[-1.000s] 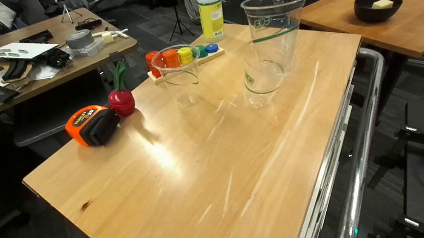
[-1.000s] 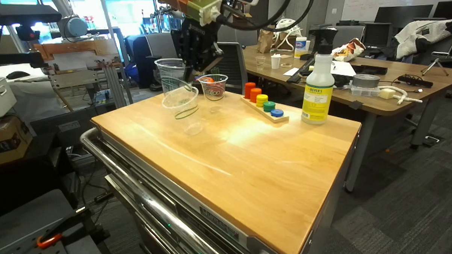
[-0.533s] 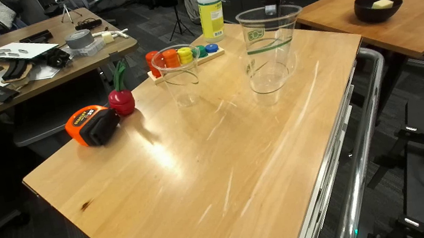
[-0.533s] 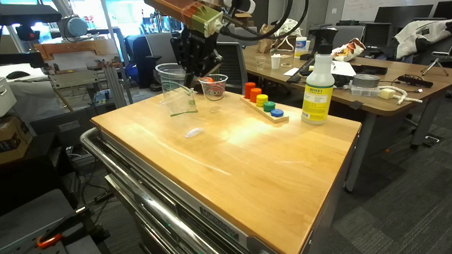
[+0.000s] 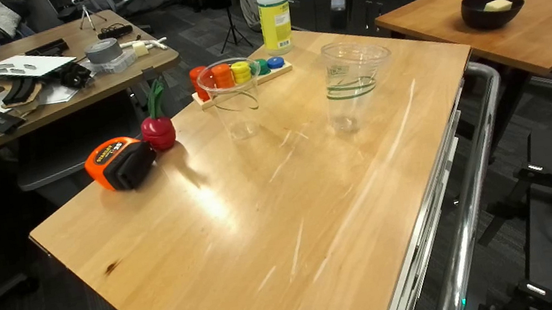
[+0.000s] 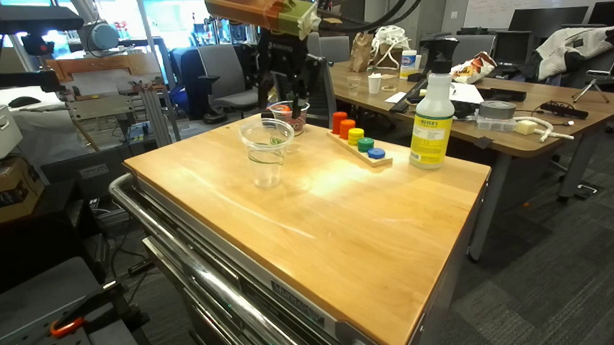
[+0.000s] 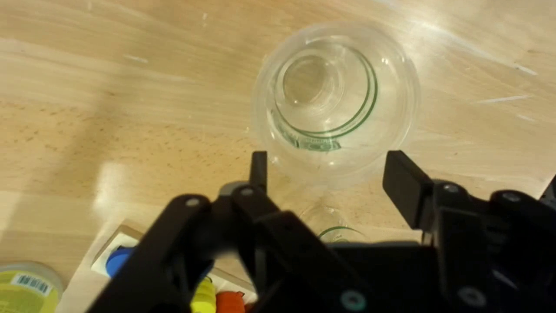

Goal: Stack the three clear cups together

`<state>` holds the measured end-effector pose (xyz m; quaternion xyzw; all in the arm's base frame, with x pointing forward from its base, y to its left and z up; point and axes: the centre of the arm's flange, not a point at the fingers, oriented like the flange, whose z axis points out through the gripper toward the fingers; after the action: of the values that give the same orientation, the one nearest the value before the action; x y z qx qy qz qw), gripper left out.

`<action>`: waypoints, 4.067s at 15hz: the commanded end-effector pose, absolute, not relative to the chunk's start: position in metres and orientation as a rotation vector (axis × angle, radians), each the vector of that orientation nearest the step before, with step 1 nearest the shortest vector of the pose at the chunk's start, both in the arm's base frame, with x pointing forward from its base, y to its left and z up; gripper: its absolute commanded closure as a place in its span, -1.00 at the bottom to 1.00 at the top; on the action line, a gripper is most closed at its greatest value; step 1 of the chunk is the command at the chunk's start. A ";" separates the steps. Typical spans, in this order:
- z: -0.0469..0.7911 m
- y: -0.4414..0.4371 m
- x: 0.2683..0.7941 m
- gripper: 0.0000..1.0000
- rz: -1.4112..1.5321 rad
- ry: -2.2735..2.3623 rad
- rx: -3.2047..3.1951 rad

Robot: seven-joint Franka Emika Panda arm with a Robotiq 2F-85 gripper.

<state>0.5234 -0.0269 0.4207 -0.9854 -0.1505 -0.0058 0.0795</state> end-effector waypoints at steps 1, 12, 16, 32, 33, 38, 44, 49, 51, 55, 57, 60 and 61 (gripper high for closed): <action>0.439 -0.028 0.526 -1.00 -0.134 -0.445 -2.982; 0.397 0.000 0.597 -1.00 -0.073 -0.209 -2.930; 0.403 0.016 0.629 -1.00 -0.138 -0.170 -2.939; 0.339 0.030 0.658 0.03 -0.092 -0.057 -2.925; 0.343 0.031 0.657 0.20 -0.087 -0.049 -2.924; 0.360 0.030 0.652 0.95 -0.109 -0.017 -2.929; 0.389 0.016 0.648 0.98 -0.080 0.088 -2.929; 0.474 -0.012 0.636 0.98 -0.145 0.239 -2.974; 0.516 -0.022 0.620 0.98 -0.203 0.264 -2.981; 0.569 -0.032 0.579 0.98 -0.270 0.248 -2.998; 0.581 -0.035 0.560 0.98 -0.270 0.235 -3.010; 0.576 -0.040 0.542 0.98 -0.191 0.217 -3.000; 0.570 -0.041 0.538 0.98 -0.162 0.211 -2.997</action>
<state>0.5626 -0.0356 0.5774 -0.9923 0.0784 -0.0718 0.0642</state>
